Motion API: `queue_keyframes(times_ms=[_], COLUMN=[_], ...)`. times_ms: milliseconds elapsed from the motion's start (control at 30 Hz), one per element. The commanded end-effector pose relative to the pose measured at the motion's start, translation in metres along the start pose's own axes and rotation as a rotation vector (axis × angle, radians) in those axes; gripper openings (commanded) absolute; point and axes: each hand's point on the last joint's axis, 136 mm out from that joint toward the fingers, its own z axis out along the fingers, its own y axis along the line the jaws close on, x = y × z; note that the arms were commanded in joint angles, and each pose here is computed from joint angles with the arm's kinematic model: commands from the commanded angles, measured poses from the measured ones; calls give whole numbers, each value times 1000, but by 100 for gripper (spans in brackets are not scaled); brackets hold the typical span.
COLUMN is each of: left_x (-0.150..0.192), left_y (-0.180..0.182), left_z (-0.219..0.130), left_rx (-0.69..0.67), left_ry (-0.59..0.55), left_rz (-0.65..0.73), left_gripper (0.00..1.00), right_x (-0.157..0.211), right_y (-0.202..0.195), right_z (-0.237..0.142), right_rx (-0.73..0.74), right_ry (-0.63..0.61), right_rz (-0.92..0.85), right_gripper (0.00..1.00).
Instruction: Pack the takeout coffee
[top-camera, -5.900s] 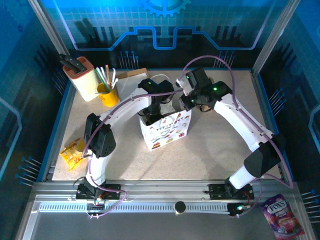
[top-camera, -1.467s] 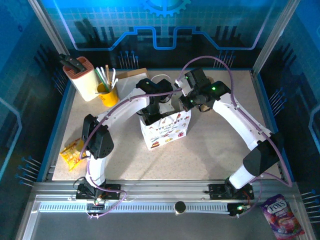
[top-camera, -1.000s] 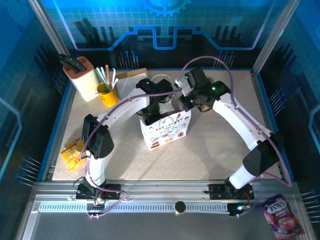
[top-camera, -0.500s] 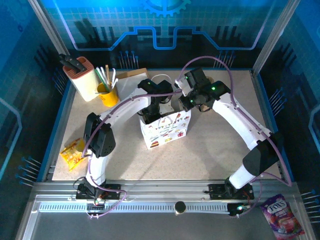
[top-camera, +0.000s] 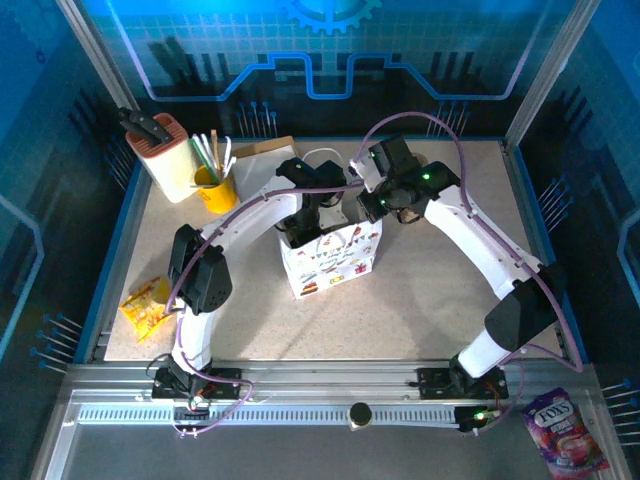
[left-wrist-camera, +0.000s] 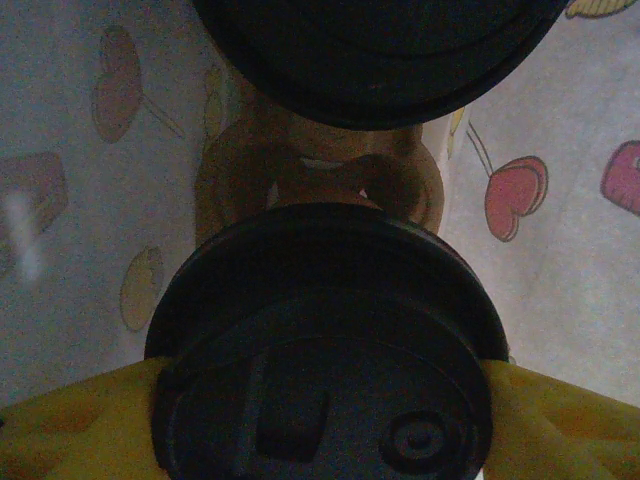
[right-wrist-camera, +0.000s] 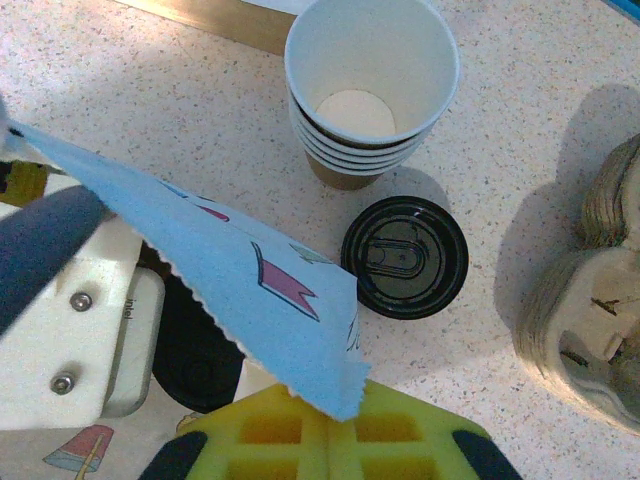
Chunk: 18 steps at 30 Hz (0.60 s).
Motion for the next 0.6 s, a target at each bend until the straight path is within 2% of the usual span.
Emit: queue_keyframes(times_ms=[0, 567], left_x=[2, 2], left_y=[4, 3], left_z=[11, 9], left_rx=[8, 8], left_ry=[30, 26], left_rz=[7, 6], left_gripper=[55, 55], right_x=[15, 15], right_y=[3, 3], right_z=[11, 12], right_rx=[-19, -19], right_ry=[73, 75], right_rz=[-8, -7], right_gripper=[7, 7])
